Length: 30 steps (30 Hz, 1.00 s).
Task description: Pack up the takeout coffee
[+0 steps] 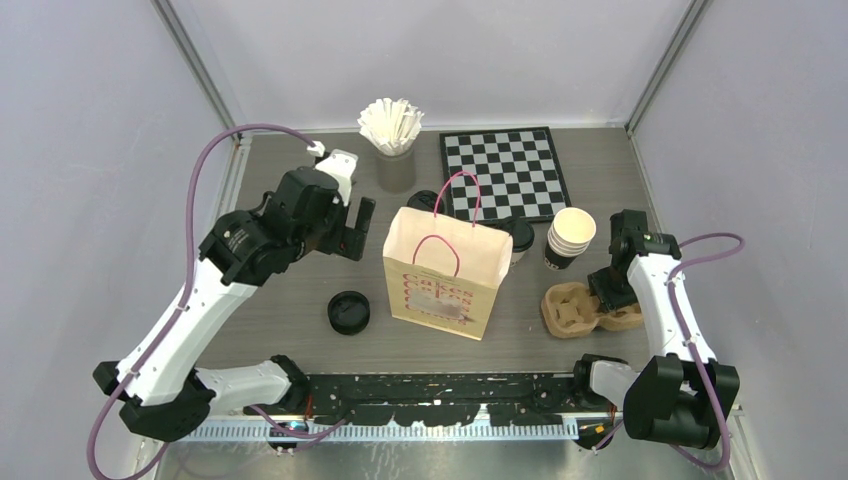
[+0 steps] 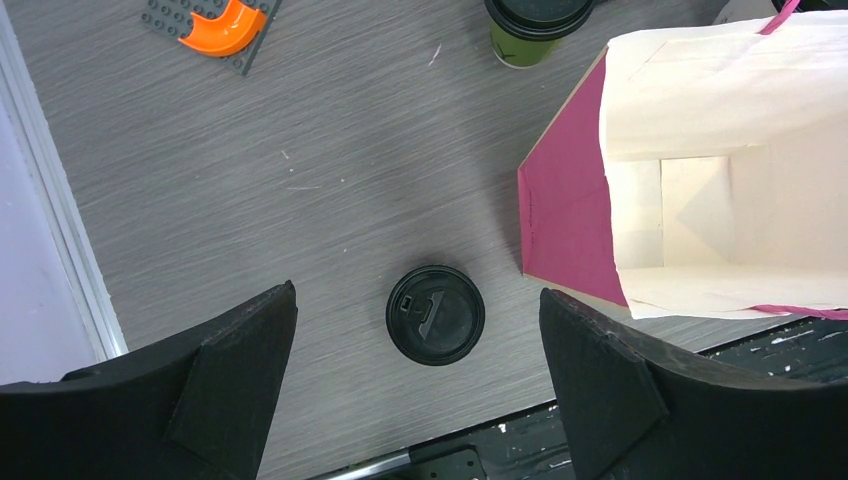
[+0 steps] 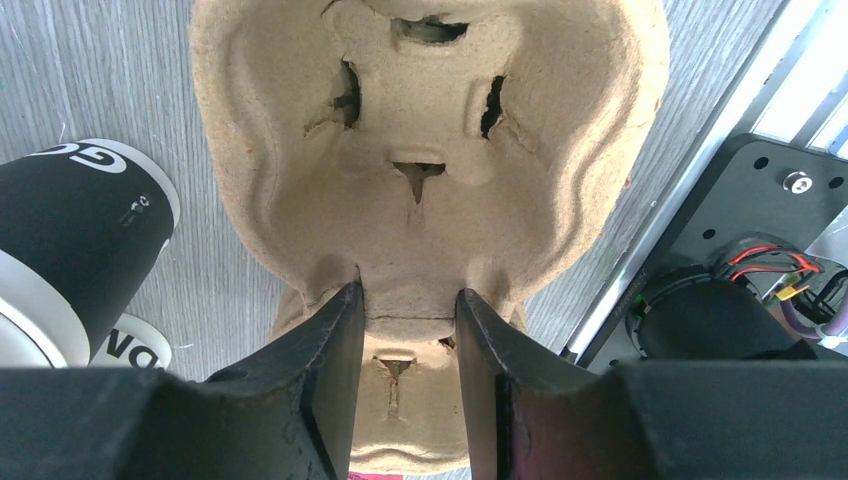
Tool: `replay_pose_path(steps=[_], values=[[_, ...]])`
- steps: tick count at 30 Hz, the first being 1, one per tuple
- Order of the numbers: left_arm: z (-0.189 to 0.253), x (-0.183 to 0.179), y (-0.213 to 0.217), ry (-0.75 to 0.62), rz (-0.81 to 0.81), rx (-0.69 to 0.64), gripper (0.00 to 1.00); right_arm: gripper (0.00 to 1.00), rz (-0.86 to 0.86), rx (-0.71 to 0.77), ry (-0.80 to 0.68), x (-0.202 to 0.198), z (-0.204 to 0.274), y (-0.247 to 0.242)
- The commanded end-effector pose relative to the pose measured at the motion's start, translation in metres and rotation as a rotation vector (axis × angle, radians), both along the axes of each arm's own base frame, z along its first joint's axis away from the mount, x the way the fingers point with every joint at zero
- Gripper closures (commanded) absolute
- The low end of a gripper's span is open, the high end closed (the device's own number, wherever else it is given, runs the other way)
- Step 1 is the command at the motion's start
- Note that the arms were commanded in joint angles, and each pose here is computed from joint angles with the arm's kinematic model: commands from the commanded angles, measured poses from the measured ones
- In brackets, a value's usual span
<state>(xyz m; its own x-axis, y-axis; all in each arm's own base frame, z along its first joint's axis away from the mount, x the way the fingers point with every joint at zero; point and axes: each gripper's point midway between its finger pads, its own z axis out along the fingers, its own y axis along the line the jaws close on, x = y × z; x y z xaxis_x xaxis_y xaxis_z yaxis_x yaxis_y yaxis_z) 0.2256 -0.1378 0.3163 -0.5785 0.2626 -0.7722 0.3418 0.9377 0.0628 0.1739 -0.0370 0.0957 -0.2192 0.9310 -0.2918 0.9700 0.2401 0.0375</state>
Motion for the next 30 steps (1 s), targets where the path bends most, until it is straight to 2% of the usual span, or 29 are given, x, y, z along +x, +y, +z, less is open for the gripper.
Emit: replay_pose_path(steps=[1, 17, 22, 30], values=[[0.01, 0.0, -0.001, -0.043, -0.009, -0.032, 0.07, 0.57, -0.007, 0.006, -0.038, 0.004, 0.012, 0.001], [0.011, -0.005, 0.0, -0.044, -0.014, -0.054, 0.07, 0.56, -0.005, -0.009, -0.057, 0.001, 0.021, -0.001], [0.012, -0.006, 0.0, -0.044, -0.017, -0.058, 0.07, 0.59, 0.0, -0.013, -0.068, 0.0, 0.024, -0.001], [0.012, -0.006, -0.004, -0.037, -0.023, -0.077, 0.08, 0.59, 0.047, -0.062, -0.096, -0.005, 0.052, -0.007]])
